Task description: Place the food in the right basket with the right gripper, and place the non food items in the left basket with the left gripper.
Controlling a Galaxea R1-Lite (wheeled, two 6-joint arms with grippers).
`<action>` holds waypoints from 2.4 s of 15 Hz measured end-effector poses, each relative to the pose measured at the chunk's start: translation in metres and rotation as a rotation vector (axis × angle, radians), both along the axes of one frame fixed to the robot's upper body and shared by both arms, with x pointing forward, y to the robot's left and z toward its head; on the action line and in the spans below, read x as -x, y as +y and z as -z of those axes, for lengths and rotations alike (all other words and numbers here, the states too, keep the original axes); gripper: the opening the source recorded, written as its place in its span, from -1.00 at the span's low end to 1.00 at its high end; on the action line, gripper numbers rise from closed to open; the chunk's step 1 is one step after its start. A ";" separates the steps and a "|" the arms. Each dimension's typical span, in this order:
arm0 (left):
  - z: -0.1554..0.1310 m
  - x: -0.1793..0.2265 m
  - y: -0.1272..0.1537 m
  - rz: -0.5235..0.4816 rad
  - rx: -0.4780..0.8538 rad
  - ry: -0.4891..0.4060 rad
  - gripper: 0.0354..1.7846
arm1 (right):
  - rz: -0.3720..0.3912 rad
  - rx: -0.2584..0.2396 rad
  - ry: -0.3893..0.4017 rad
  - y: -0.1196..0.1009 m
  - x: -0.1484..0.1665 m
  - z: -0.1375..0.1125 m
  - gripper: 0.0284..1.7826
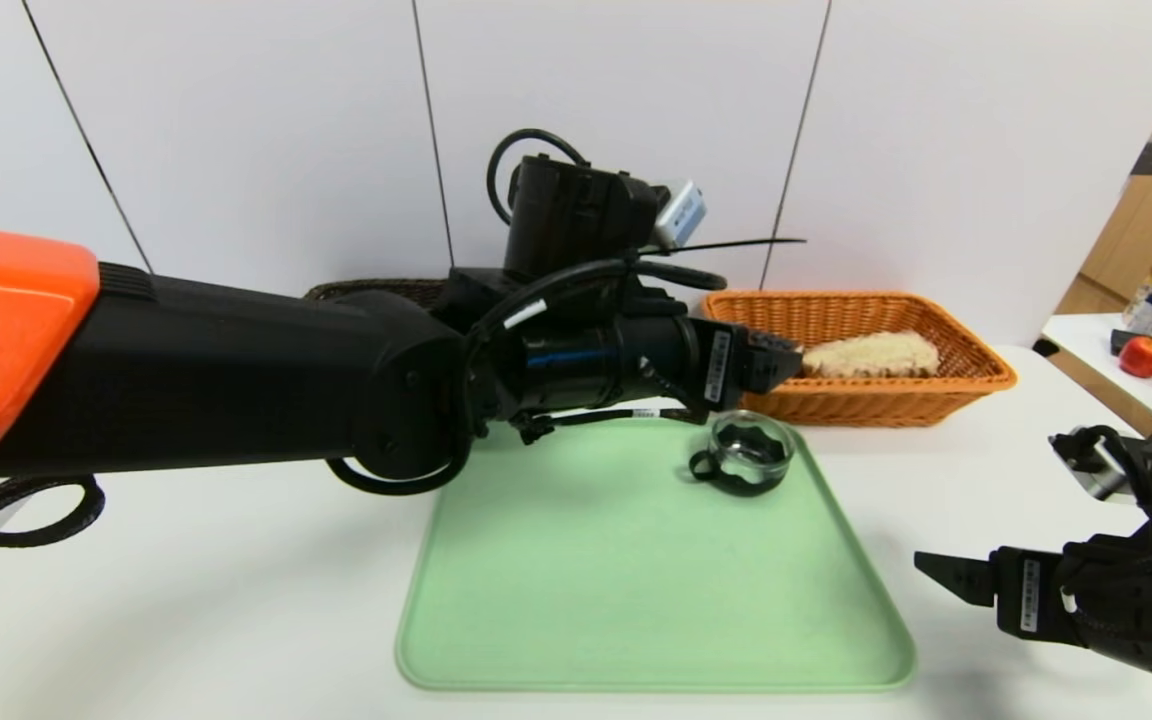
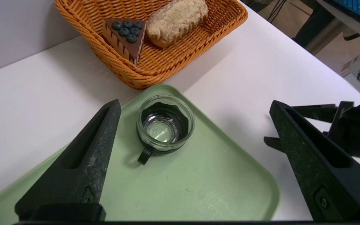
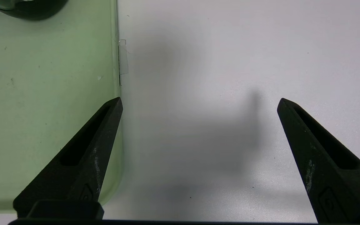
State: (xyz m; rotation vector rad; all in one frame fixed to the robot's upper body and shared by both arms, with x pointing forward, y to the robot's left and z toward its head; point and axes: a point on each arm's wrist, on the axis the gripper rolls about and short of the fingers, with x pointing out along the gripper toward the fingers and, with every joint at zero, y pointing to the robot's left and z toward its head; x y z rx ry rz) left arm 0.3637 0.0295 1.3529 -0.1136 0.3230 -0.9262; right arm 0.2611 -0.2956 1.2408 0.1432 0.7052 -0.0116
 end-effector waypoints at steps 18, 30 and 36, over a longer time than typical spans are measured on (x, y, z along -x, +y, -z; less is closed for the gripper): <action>0.044 -0.037 -0.047 -0.229 -0.296 0.156 0.89 | 0.005 0.011 0.051 0.000 -0.002 0.010 0.92; 0.067 -0.037 -0.062 -0.219 -0.368 0.105 0.89 | 0.019 -0.003 0.072 -0.001 0.001 0.015 0.92; 0.075 -0.039 -0.065 -0.211 -0.400 0.094 0.89 | 0.019 -0.003 0.073 -0.001 0.003 0.016 0.92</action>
